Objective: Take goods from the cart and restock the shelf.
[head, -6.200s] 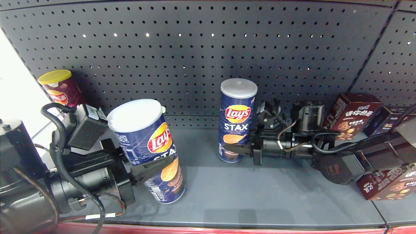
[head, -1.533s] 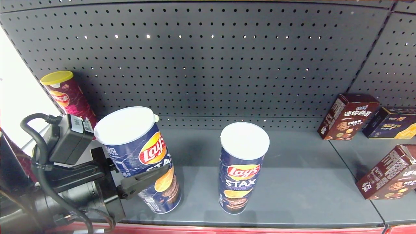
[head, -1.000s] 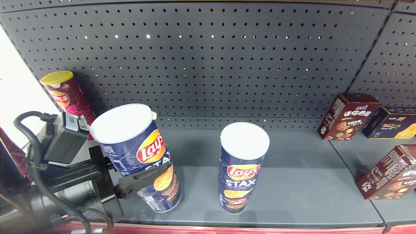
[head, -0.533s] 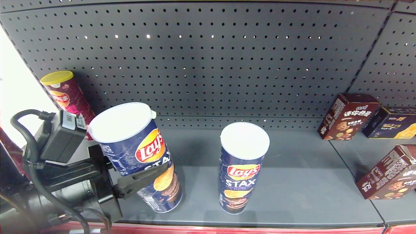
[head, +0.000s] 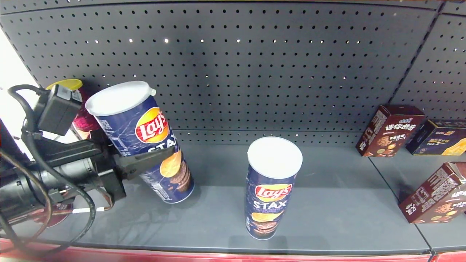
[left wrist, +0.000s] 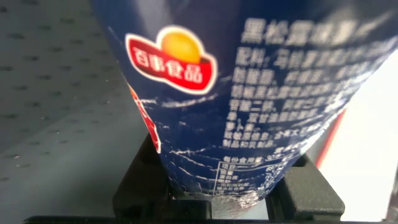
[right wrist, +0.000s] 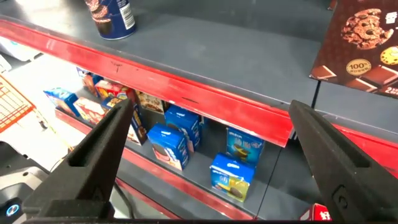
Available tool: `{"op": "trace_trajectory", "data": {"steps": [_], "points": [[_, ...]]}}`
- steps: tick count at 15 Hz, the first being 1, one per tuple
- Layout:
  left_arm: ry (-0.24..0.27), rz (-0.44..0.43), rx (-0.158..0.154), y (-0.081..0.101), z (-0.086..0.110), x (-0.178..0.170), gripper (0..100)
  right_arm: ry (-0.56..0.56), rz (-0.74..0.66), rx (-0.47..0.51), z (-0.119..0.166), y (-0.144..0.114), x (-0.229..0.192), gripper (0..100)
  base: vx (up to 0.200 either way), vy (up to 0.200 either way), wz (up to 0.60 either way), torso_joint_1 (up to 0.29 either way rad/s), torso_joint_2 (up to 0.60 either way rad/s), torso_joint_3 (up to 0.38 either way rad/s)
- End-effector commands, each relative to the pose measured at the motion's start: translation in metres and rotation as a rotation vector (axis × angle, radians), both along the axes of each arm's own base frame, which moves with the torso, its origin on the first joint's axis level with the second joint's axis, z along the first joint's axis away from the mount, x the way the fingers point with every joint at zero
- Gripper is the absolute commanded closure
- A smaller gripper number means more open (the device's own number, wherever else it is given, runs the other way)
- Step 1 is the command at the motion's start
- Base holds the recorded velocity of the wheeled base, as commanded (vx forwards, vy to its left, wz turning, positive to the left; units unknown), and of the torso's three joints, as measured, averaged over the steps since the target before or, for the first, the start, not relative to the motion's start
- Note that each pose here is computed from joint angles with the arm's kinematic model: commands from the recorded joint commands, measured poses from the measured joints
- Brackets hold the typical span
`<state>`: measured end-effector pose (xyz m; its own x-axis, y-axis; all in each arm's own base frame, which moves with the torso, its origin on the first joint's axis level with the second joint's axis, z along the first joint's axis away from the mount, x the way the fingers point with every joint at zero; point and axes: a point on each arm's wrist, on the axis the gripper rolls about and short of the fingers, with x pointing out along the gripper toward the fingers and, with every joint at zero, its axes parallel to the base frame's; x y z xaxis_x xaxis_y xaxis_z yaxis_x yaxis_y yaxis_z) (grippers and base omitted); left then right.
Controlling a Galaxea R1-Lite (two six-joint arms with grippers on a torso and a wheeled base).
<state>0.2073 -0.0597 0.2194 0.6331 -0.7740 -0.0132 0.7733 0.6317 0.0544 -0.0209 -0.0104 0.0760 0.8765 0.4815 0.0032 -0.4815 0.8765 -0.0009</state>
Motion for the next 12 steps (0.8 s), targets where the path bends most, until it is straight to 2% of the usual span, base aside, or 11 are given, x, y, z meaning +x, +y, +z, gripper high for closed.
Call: {"op": "trace_trajectory", "data": {"steps": [1, 2, 3, 4, 6, 7, 10, 11, 12], "points": [[0.025, 0.025, 0.006, 0.003, -0.003, 0.015, 100, 0.002, 0.001, -0.002, 0.0, 0.0, 0.0, 0, 0.0, 0.0, 0.0, 0.0, 0.0, 0.0], [0.014, 0.041, 0.024, 0.003, -0.003, 0.044, 100, 0.003, 0.001, -0.001, 0.0, 0.0, 0.0, 0, 0.0, 0.0, 0.0, 0.0, 0.0, 0.0], [0.002, 0.001, 0.024, -0.006, 0.003, 0.049, 100, 0.002, 0.001, -0.002, 0.0, 0.0, 0.0, 0, 0.0, 0.0, 0.0, 0.0, 0.0, 0.0], [-0.006, -0.088, 0.028, -0.023, 0.006, 0.056, 100, 0.002, 0.001, -0.002, 0.0, 0.0, 0.0, 0, 0.0, 0.0, 0.0, 0.0, 0.0, 0.0], [-0.011, -0.132, 0.047, -0.035, 0.002, 0.062, 100, 0.002, 0.001, -0.002, 0.0, 0.0, 0.0, 0, 0.0, 0.0, 0.0, 0.0, 0.0, 0.0], [-0.01, -0.166, 0.067, -0.051, -0.007, 0.066, 100, 0.003, 0.001, -0.001, 0.0, 0.0, 0.0, 0, 0.0, 0.0, 0.0, 0.0, 0.0, 0.0], [-0.026, -0.178, 0.082, -0.058, -0.009, 0.072, 100, 0.003, 0.001, -0.001, 0.0, 0.0, 0.0, 0, 0.0, 0.0, 0.0, 0.0, 0.0, 0.0], [-0.041, -0.176, 0.103, -0.062, -0.012, 0.083, 100, 0.002, 0.001, -0.002, 0.0, 0.0, 0.0, 0, 0.0, 0.0, 0.0, 0.0, 0.0, 0.0], [-0.034, -0.166, 0.114, -0.064, -0.017, 0.089, 100, 0.002, 0.001, -0.002, 0.0, 0.0, 0.0, 0, 0.0, 0.0, 0.0, 0.0, 0.0, 0.0]]}}
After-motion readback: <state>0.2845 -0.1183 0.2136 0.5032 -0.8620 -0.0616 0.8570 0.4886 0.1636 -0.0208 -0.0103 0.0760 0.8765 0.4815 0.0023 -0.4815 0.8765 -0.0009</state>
